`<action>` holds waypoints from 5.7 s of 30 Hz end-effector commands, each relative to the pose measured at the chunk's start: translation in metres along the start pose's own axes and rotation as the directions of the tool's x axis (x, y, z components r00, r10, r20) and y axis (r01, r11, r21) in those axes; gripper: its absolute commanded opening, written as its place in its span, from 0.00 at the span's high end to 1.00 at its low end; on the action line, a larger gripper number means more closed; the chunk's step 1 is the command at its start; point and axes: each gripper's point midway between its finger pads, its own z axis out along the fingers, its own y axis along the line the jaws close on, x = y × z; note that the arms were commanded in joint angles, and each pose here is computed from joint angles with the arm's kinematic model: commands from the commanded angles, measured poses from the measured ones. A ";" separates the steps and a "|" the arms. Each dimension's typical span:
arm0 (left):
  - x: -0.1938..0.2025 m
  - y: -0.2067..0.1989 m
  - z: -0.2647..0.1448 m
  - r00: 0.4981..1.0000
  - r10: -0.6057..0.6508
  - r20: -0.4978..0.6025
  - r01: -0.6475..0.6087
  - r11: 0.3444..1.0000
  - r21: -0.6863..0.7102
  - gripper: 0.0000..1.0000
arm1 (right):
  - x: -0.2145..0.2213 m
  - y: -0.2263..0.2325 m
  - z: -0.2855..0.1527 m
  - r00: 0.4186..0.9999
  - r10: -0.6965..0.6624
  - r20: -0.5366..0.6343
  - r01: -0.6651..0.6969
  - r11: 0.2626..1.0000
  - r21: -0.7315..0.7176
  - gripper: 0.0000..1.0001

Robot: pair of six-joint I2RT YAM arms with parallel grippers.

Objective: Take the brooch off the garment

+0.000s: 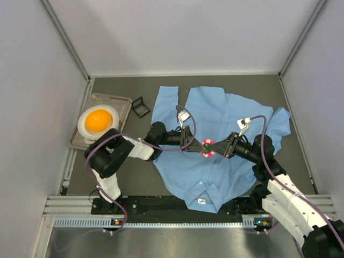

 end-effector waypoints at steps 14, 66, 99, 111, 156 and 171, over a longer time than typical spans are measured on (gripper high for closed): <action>-0.007 -0.034 -0.002 0.989 0.140 0.037 -0.143 0.984 0.109 0.50 | -0.004 0.011 0.001 0.999 -0.034 0.010 0.035 0.999 -0.040 1.00; -0.015 -0.030 0.011 0.991 0.130 -0.002 -0.130 0.988 0.086 0.71 | -0.004 0.006 0.000 0.998 -0.064 -0.006 0.064 0.998 -0.001 1.00; -0.009 -0.018 0.022 0.990 0.120 -0.075 -0.119 0.993 0.019 0.75 | -0.003 0.016 0.002 0.996 -0.087 -0.020 0.086 0.996 -0.019 1.00; -0.010 -0.021 0.024 0.984 0.154 -0.093 -0.154 0.988 0.002 0.61 | -0.003 0.016 0.003 0.996 -0.089 -0.029 0.089 0.996 -0.012 1.00; -0.005 -0.037 -0.023 0.994 0.100 0.033 -0.103 0.990 0.098 0.98 | 0.004 0.031 0.003 0.997 -0.048 -0.068 0.041 0.994 -0.105 1.00; -0.032 -0.020 -0.116 0.979 -0.058 0.197 0.136 0.902 -0.411 1.00 | -0.010 0.026 0.015 0.943 -0.331 -0.034 0.331 0.943 -0.006 0.43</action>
